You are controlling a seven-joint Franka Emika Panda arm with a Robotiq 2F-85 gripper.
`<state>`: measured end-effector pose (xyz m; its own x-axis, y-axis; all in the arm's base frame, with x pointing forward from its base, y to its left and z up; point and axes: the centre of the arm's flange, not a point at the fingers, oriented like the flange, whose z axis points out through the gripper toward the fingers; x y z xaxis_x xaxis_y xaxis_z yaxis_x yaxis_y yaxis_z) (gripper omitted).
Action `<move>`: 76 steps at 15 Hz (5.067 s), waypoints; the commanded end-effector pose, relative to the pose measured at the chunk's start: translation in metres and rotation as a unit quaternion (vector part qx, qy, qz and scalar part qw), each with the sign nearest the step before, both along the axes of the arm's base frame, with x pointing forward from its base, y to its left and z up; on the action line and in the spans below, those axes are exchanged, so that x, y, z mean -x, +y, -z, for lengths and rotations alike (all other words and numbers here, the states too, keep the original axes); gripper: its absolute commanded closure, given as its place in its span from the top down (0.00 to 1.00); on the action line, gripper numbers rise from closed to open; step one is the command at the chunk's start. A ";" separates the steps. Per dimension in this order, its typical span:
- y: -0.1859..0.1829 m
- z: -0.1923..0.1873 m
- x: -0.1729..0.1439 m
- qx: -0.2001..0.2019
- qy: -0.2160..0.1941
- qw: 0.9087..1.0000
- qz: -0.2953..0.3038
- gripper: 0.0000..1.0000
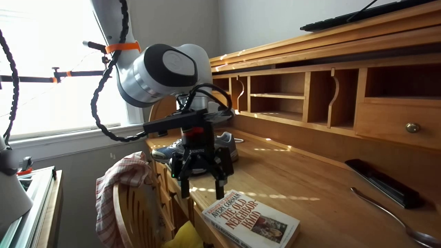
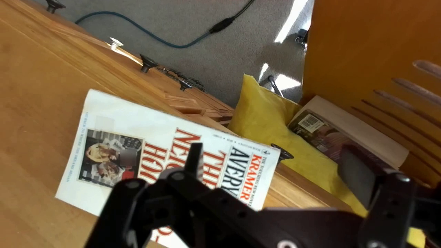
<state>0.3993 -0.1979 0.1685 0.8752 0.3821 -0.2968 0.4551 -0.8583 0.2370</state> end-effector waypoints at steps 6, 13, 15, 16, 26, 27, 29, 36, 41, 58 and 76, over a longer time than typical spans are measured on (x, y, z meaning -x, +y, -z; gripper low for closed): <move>0.001 -0.002 0.010 0.041 -0.023 0.998 0.031 1.00; 0.001 0.009 0.018 0.071 -0.045 0.995 0.051 1.00; 0.002 0.010 0.020 0.077 -0.053 0.994 0.054 1.00; 0.002 0.010 0.021 0.081 -0.058 0.993 0.057 1.00; 0.008 0.026 0.030 0.100 -0.086 0.989 0.062 1.00; 0.008 0.029 0.030 0.097 -0.088 0.989 0.062 1.00; 0.008 0.035 0.031 0.100 -0.090 0.989 0.063 1.00; 0.007 0.049 0.034 0.117 -0.098 0.986 0.063 1.00; 0.005 0.056 0.031 0.127 -0.106 0.985 0.058 1.00; 0.009 0.074 0.021 0.140 -0.128 0.981 0.048 1.00; 0.009 0.073 0.015 0.136 -0.133 0.981 0.037 0.30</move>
<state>0.3875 -0.1869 0.1057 0.9630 0.2348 -0.1325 0.2673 -0.7676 0.5826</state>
